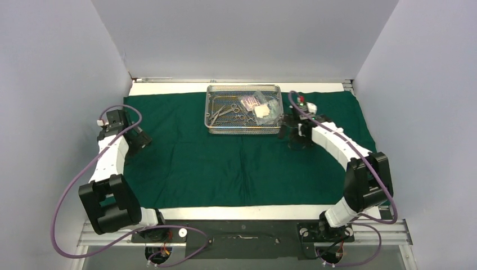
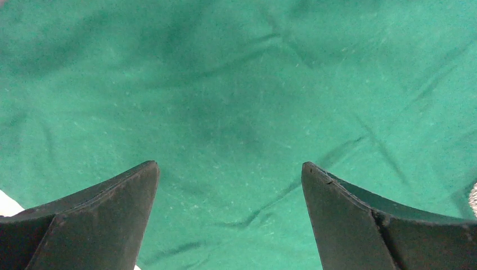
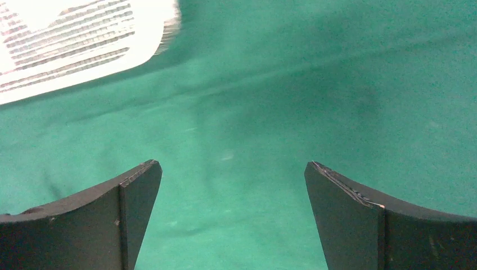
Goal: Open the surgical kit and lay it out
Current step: Smooth out the surgical kit at the center of the board.
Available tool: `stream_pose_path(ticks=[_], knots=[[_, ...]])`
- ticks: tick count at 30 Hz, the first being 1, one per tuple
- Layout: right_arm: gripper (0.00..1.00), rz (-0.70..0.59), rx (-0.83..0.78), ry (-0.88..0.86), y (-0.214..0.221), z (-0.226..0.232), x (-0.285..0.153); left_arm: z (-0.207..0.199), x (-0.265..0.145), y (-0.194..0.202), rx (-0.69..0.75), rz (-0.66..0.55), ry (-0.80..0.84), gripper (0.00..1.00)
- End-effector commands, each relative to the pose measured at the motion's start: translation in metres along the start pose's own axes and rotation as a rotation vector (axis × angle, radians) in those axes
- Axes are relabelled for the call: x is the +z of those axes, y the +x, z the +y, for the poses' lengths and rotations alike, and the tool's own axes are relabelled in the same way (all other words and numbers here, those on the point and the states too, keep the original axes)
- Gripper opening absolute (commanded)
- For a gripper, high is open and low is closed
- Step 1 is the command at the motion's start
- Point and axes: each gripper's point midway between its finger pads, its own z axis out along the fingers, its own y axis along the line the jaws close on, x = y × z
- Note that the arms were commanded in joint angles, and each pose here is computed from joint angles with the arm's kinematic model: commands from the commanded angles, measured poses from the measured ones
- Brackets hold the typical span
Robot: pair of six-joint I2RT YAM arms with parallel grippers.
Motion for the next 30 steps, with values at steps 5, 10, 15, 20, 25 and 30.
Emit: stream_pose_path(ticks=[5, 10, 15, 20, 25, 30], knots=[[0.98, 0.049, 0.230, 0.128, 0.027, -0.085, 0.014, 0.007, 0.028, 0.044, 0.010, 0.117, -0.001, 1.00], [0.97, 0.056, 0.291, 0.170, 0.043, -0.110, 0.015, 0.025, 0.042, 0.064, 0.031, 0.164, -0.063, 0.94], [0.94, 0.126, 0.376, 0.191, 0.069, -0.127, 0.019, 0.046, 0.052, 0.077, 0.016, 0.209, -0.148, 0.92], [0.91, 0.196, 0.484, 0.225, 0.093, -0.141, 0.019, 0.068, 0.058, 0.075, -0.128, 0.253, -0.195, 0.89], [0.89, 0.280, 0.550, 0.211, 0.112, -0.137, 0.018, 0.092, 0.065, 0.077, -0.250, 0.279, -0.238, 0.87], [0.88, 0.398, 0.624, 0.246, 0.145, -0.134, 0.013, 0.110, 0.067, 0.080, -0.277, 0.293, -0.328, 0.86]])
